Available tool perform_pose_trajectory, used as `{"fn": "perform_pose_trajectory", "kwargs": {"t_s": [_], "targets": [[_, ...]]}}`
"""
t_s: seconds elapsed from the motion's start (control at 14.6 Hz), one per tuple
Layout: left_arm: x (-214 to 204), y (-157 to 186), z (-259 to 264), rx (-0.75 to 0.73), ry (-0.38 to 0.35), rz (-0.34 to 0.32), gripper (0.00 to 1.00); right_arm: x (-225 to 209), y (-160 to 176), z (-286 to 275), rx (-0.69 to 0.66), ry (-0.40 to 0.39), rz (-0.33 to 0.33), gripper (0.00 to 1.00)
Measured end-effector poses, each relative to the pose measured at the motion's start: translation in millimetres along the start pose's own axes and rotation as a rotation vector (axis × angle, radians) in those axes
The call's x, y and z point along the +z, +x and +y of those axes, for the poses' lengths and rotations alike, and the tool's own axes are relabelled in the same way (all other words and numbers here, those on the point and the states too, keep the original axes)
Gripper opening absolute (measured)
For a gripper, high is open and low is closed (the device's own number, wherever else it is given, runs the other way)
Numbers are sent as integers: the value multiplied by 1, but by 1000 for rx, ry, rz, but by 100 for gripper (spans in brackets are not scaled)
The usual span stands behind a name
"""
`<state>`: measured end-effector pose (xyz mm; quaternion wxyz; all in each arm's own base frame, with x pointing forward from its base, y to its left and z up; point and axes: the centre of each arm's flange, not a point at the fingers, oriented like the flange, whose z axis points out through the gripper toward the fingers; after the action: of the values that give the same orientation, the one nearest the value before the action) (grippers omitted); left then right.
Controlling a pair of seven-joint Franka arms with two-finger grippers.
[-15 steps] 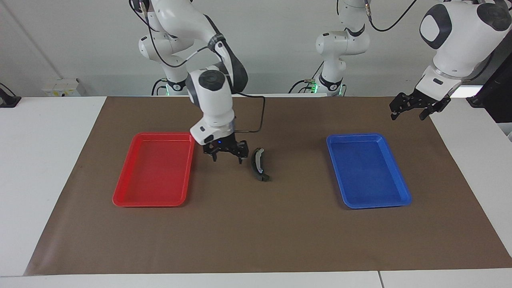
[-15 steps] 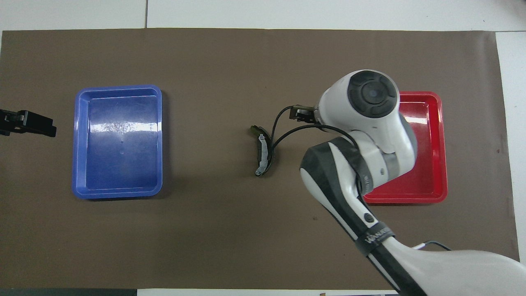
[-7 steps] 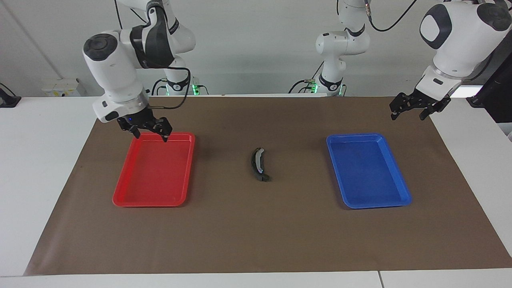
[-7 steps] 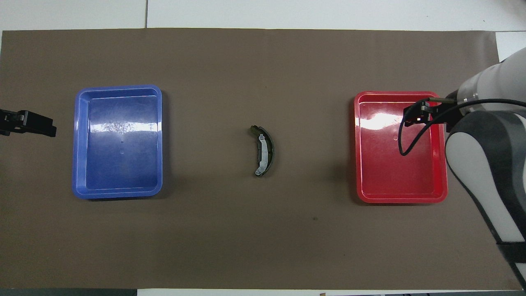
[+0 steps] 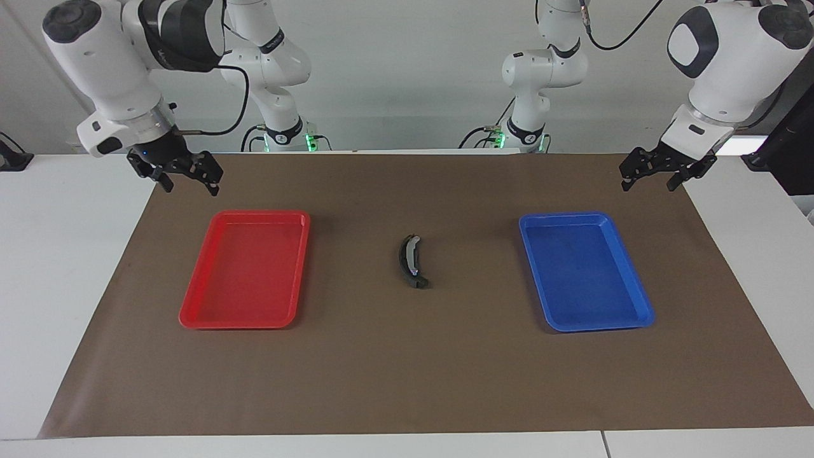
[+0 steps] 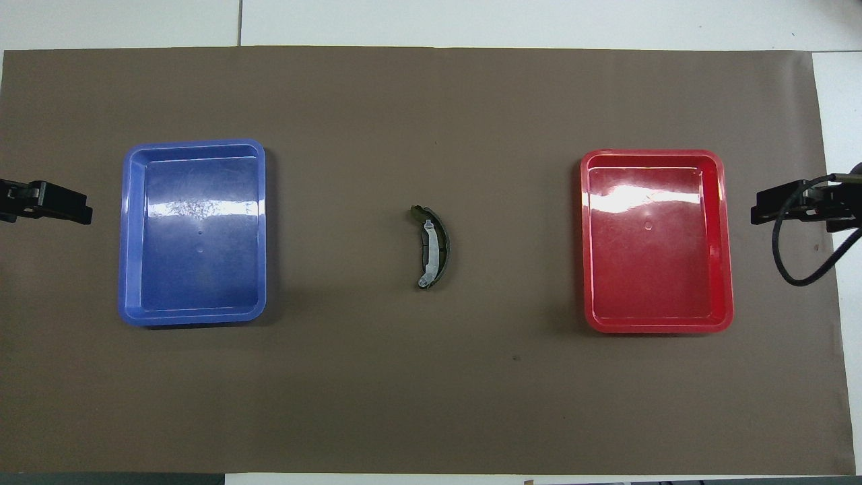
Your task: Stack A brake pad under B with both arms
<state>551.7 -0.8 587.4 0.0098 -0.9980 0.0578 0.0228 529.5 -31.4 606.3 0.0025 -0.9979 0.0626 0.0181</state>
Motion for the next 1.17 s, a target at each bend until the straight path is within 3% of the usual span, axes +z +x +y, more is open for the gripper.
{"fn": "perform_pose_trajectory", "kwargs": {"t_s": [0.27, 0.48, 1.17], "targets": [[0, 0, 0, 0, 0, 0, 100, -36, 2, -11, -18, -3, 24, 100], [0, 0, 0, 0, 0, 0, 100, -28, 10, -19, -37, -37, 13, 100], [0, 0, 0, 0, 0, 0, 100, -23, 8, -29, -57, -42, -3, 100]]}}
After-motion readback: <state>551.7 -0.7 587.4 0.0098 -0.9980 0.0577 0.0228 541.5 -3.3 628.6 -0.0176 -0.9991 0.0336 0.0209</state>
